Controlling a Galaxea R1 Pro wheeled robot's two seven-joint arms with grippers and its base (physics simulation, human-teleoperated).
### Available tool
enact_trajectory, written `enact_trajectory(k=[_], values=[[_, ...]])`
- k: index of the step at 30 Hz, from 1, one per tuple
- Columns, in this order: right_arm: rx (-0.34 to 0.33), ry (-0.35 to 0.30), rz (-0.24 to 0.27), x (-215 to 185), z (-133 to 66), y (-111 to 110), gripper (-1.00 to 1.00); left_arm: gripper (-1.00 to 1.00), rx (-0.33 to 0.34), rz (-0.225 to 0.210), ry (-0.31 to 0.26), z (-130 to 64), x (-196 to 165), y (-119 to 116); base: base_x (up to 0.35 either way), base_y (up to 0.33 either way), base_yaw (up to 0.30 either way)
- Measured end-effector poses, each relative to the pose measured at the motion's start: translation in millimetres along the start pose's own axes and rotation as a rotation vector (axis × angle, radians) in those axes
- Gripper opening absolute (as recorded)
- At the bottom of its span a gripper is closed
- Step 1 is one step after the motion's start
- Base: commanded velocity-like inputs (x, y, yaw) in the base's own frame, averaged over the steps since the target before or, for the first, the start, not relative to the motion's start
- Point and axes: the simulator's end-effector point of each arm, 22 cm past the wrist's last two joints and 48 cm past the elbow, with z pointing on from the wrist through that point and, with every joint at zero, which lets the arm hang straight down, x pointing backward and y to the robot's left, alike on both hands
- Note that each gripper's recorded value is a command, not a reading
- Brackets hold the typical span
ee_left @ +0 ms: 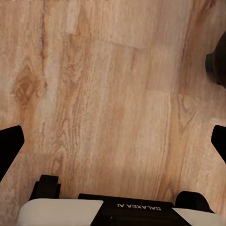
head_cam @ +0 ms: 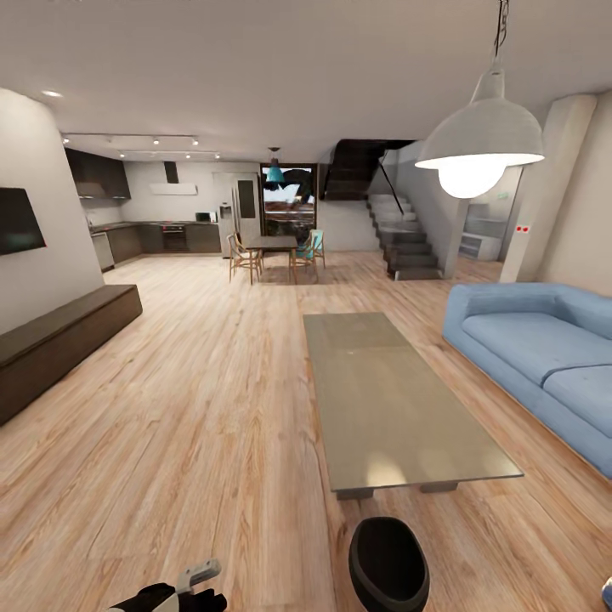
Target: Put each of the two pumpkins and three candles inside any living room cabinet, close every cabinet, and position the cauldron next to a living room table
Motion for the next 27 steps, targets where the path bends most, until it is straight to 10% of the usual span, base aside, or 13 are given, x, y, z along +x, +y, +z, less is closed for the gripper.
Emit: enact_trajectory(k=[27], values=[[0.001,0.001,-0.002,-5.3,-37.3,-1.7,1.00,1.00,0.001,0.000,0.001,-36.0,-7.5,-7.9,0.000,0.000,0.000]])
